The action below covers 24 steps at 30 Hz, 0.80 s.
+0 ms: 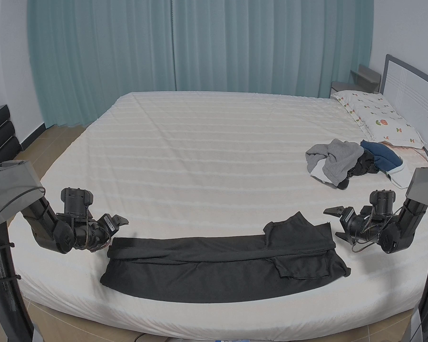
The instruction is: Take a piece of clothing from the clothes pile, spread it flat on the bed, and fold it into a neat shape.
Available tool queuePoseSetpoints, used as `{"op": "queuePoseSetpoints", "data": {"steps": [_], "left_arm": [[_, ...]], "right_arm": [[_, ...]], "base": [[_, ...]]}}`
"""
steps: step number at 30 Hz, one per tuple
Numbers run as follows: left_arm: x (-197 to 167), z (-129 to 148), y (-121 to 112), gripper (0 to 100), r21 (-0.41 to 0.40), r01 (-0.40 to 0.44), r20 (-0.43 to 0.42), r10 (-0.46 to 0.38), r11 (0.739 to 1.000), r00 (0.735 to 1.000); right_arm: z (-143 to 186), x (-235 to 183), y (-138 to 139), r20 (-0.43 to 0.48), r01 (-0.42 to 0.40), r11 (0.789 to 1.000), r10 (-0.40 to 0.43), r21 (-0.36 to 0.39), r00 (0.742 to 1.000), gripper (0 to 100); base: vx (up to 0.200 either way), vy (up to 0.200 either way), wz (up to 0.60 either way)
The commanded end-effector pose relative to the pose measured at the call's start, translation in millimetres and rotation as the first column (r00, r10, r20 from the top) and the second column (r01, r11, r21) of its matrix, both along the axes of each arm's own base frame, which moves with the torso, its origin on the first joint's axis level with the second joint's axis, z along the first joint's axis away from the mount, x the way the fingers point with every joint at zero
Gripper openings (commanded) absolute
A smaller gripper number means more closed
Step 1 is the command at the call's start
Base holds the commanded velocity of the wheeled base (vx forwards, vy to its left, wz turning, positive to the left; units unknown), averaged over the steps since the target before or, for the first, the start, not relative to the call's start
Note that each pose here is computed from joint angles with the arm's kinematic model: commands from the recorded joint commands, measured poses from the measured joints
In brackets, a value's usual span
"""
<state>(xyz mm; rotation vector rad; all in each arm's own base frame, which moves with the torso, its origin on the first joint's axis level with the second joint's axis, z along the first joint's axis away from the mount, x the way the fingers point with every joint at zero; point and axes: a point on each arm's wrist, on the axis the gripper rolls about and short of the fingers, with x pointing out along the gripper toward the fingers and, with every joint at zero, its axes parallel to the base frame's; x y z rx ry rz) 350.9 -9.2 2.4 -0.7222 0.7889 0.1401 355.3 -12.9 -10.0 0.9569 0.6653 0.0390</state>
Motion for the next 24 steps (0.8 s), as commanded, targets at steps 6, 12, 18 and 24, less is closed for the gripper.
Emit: {"op": "queuePoseSetpoints", "data": {"steps": [6,12,18,24], "left_arm": [[-0.7,-16.7,-1.8,0,0.003,0.003,-0.049,-0.003,1.0,0.999],[-1.1,-16.6,1.2,0,-0.002,-0.027,-0.053,0.027,1.0,0.998],[0.0,-14.8,4.7,0,-0.053,-0.113,-0.058,0.11,0.992,0.992],[-2.1,-15.2,7.4,0,-0.053,-0.123,-0.064,0.119,0.991,0.991]], "right_arm": [[-8.5,1.8,1.7,-0.019,0.0,1.0,-0.001,-0.004,1.0,100],[-7.8,10.2,1.7,-0.008,0.002,1.0,-0.002,-0.006,1.0,100],[-11.0,13.5,2.6,-0.016,0.002,1.0,-0.002,-0.008,1.0,100],[-13.3,25.6,9.6,-0.021,0.005,1.0,-0.005,-0.025,1.0,100]], "base": [[0.0,0.0,0.0],[0.0,0.0,0.0],[0.0,0.0,0.0],[0.0,0.0,0.0]]}}
